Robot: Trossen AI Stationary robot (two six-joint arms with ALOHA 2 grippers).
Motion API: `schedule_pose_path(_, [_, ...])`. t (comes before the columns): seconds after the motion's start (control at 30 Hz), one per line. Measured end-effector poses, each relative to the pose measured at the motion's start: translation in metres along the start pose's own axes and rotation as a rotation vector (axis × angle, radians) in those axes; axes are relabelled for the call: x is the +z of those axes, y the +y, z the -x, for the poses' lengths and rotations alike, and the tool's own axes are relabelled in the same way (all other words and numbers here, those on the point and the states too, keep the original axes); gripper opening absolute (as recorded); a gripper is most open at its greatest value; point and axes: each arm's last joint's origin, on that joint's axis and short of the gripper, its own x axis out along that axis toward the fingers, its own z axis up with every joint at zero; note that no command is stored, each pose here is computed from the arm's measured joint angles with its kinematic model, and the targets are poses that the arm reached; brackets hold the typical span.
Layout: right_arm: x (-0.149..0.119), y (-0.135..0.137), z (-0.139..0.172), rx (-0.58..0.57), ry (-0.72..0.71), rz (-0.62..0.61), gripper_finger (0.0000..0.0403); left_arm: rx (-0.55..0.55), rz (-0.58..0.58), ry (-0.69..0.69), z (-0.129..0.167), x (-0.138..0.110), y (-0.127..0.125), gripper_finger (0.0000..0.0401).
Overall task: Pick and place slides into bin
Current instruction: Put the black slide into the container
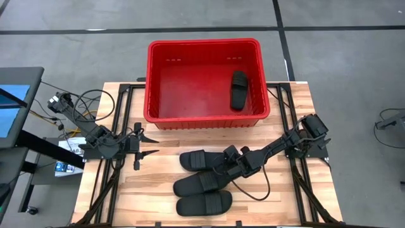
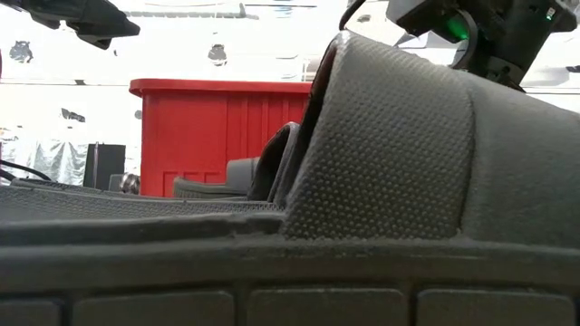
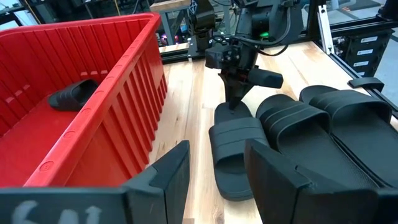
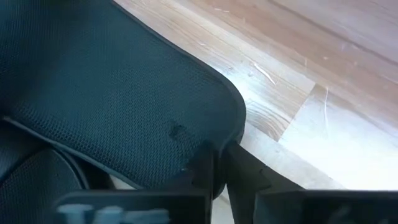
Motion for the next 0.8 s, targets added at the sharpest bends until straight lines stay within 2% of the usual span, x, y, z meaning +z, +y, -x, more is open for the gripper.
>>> schedule_pose_path(0.3, [0.004, -0.005, 0.019, 0.015, -0.039, 0.031, 0.0003, 0.000, 0.000, 0.000, 0.000, 0.000, 0.000, 0.0144])
schedule_pose_path(0.8, [0.021, -0.014, 0.071, 0.076, -0.237, 0.041, 0.0001, 0.001, -0.011, 0.002, 0.000, 0.000, 0.000, 0.0144])
